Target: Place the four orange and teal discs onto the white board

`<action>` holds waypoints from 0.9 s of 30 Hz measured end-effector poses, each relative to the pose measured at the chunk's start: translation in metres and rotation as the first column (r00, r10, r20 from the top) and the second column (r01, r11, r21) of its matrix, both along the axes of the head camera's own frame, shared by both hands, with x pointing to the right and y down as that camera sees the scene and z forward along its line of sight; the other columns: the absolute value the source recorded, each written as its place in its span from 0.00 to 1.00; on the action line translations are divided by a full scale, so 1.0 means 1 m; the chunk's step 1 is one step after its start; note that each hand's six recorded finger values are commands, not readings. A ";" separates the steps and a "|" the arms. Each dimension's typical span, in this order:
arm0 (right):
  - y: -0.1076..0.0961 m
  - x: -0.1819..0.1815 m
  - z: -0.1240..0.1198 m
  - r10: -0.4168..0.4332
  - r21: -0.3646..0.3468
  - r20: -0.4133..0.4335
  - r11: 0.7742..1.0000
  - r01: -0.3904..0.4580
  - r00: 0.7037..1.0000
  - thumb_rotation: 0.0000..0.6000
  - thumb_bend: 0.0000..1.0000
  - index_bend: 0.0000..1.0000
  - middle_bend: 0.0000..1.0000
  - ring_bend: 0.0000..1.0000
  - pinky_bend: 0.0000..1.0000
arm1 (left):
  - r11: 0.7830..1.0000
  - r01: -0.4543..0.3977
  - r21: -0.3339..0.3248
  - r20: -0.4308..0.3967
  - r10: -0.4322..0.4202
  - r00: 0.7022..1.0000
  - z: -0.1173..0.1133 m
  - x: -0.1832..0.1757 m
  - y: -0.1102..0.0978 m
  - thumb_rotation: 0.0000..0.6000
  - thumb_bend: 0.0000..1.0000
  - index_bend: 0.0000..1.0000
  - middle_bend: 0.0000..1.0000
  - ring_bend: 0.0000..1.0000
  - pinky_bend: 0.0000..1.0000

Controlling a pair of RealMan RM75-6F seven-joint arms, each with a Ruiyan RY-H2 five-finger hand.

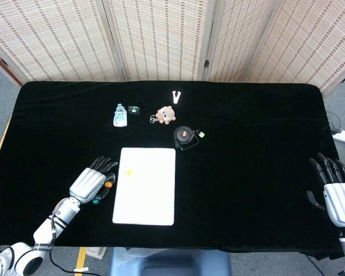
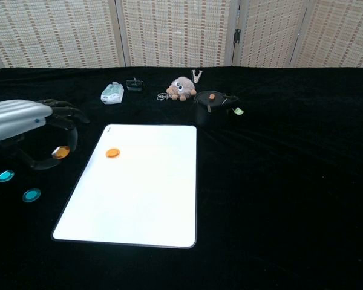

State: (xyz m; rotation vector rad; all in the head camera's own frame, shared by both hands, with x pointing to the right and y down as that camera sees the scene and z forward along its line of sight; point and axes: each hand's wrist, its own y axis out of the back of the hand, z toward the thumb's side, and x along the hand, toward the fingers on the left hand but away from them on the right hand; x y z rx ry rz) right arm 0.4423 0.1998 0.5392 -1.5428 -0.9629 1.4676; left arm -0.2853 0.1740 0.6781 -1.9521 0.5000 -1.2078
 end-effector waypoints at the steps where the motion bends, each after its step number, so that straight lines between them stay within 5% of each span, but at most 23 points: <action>1: 0.000 0.000 0.000 0.001 0.000 -0.001 1.000 -0.001 1.000 1.00 0.43 0.00 0.00 0.00 0.00 | 1.000 -0.011 -0.001 -0.008 0.011 1.000 0.001 0.010 -0.004 1.00 0.44 0.51 0.17 0.06 0.00; 13: 0.000 0.000 0.002 0.003 -0.007 -0.004 1.000 -0.003 1.000 1.00 0.43 0.00 0.00 0.00 0.00 | 0.997 -0.065 -0.049 -0.049 0.063 0.997 0.021 0.082 -0.026 1.00 0.44 0.50 0.17 0.06 0.00; 27: 0.004 0.004 0.002 0.017 -0.012 -0.009 1.000 -0.018 1.000 1.00 0.43 0.00 0.00 0.00 0.00 | 0.994 -0.055 -0.095 -0.019 0.053 0.998 0.046 0.121 -0.042 1.00 0.44 0.49 0.17 0.05 0.00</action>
